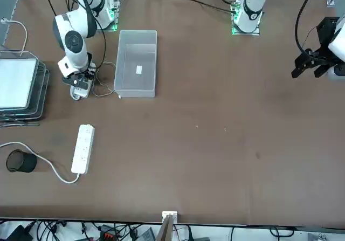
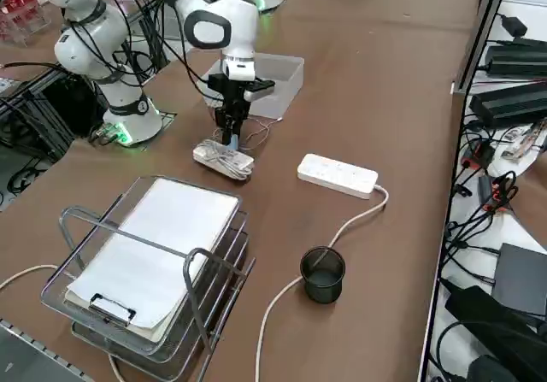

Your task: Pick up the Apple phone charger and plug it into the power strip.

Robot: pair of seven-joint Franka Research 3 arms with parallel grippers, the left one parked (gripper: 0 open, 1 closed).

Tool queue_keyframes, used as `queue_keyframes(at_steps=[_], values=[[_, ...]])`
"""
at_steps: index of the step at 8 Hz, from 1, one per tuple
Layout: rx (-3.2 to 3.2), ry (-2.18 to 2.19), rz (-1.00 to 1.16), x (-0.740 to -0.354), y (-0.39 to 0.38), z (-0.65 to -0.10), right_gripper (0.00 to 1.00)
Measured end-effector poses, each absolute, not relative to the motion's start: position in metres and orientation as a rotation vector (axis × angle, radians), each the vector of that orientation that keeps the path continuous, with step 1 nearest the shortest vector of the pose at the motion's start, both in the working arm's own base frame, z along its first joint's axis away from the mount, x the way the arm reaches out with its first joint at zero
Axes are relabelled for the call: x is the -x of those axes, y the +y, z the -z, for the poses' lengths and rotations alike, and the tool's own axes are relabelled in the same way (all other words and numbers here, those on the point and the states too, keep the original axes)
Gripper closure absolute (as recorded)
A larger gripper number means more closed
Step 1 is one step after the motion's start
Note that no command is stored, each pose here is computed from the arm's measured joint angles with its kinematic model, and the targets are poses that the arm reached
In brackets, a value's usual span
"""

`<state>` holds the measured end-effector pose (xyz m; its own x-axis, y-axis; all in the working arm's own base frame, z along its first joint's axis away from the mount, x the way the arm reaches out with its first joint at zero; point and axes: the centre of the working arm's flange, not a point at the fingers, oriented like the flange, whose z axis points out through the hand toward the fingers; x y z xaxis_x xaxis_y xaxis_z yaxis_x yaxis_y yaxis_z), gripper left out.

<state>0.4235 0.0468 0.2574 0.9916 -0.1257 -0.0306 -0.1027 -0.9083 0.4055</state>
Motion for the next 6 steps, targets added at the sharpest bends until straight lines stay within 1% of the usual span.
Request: queue_keyframes(at_steps=[2,5,6], values=[[-2.727,-0.204,0.036,-0.444,0.053,-0.285,0.63],[-2.917,-0.248,-0.004,-0.498,0.070,-0.350,0.63],[-2.938,-0.261,0.004,-0.518,0.072,-0.361,0.63]])
